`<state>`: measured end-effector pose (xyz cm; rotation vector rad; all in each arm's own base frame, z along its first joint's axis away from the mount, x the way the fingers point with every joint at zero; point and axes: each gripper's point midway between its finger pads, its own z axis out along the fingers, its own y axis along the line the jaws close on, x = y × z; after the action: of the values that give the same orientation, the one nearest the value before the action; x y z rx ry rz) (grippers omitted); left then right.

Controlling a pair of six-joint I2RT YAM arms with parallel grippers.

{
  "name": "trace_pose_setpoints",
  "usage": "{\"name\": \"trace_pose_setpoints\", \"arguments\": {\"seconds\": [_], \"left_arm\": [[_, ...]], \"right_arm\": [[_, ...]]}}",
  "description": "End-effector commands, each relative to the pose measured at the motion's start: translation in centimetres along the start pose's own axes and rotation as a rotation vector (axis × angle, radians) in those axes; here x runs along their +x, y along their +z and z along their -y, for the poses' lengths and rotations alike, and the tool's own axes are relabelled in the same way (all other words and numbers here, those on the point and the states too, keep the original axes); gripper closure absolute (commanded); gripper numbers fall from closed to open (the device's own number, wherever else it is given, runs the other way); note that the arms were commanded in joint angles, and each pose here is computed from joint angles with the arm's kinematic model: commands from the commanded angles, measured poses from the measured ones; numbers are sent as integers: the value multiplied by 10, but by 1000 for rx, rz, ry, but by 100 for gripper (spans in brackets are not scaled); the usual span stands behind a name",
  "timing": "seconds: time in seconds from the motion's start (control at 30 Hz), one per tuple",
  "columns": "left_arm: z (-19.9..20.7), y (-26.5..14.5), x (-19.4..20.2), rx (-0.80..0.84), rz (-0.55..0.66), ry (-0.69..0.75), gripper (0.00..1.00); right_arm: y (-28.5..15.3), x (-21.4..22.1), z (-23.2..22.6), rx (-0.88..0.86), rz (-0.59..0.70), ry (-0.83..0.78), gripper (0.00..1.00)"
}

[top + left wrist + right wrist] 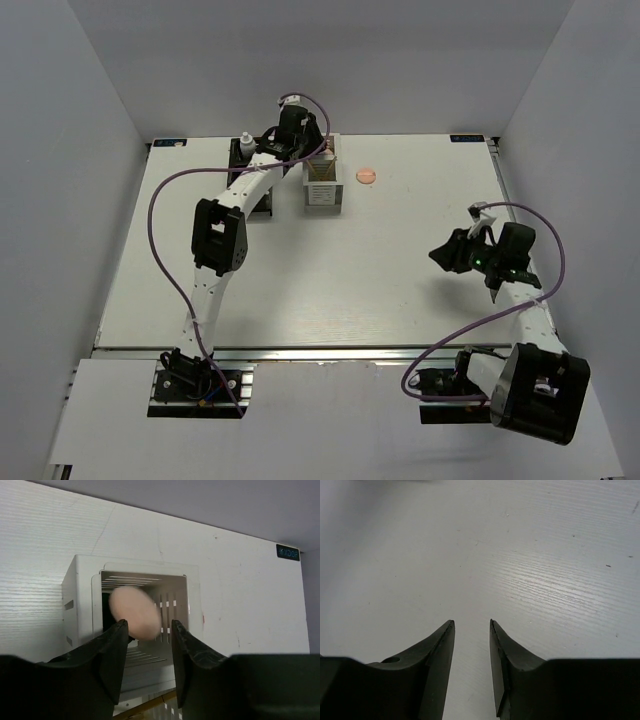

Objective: Organize the makeup

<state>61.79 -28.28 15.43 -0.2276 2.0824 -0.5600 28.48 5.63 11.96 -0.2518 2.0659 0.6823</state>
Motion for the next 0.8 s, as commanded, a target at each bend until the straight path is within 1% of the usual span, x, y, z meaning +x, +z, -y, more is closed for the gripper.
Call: {"name": "trace_pose_setpoints", "arguments": {"seconds": [0.0,0.03,0.07,0.1,0.13,0.17,0.2,0.23,0.27,0.3,0.33,0.37,0.4,0.43,0.47,0.5,0.53,0.57,0.6,0.63,0.67,0.7,0.73,0.77], "left_arm": [[35,-34,-48,83,89,-11,50],[40,-38,-55,100,105,-15,47],[45,-42,-59,115,111,-16,44],[55,-54,-71,144,132,-17,43],[59,-61,-78,156,144,-19,41],[65,-67,-83,173,153,-18,40],[76,-83,-95,211,169,-13,37],[78,-90,-95,226,163,1,35],[83,-99,-97,247,164,10,33],[85,-107,-98,260,164,21,29],[98,-134,-113,306,198,38,28],[88,-135,-97,293,161,45,27],[87,-145,-94,302,160,60,24],[83,-165,-88,317,156,69,23],[78,-175,-83,315,155,79,20],[74,-186,-79,317,162,85,20],[76,-220,-91,336,208,89,20],[53,-218,-60,293,152,91,20],[44,-227,-53,279,148,96,18],[42,-257,-62,284,193,97,18],[19,-257,-35,238,145,95,18],[9,-266,-27,212,136,100,15],[-2,-274,-23,176,146,94,15],[-6,-298,-28,175,190,91,14]], "right_arm": [[16,-14,-11,-38,24,-93,60],[23,-20,-4,10,28,-120,60],[40,-13,-14,-11,-16,-139,60],[48,-18,-15,2,-19,-157,60],[59,-40,-21,1,26,-171,59],[74,-39,-17,18,7,-148,59],[83,-49,-16,28,18,-130,58],[93,-85,-13,62,72,-130,57],[116,-80,-5,82,26,-97,55],[128,-91,0,108,26,-77,54],[141,-101,13,178,26,-51,51],[169,-118,16,201,-8,-5,50],[184,-127,18,213,-25,4,48],[216,-100,30,234,-129,34,43],[229,-136,23,233,-120,42,41],[242,-139,24,242,-137,47,39],[265,-124,24,236,-176,53,38],[274,-136,21,221,-127,4,38],[280,-136,17,219,-114,-16,37],[290,-128,10,200,-124,-23,37],[296,-127,8,196,-126,-23,37],[304,-133,6,212,-105,-31,37],[309,-138,4,217,-85,-44,37],[312,-141,7,225,-68,-50,36]]}}
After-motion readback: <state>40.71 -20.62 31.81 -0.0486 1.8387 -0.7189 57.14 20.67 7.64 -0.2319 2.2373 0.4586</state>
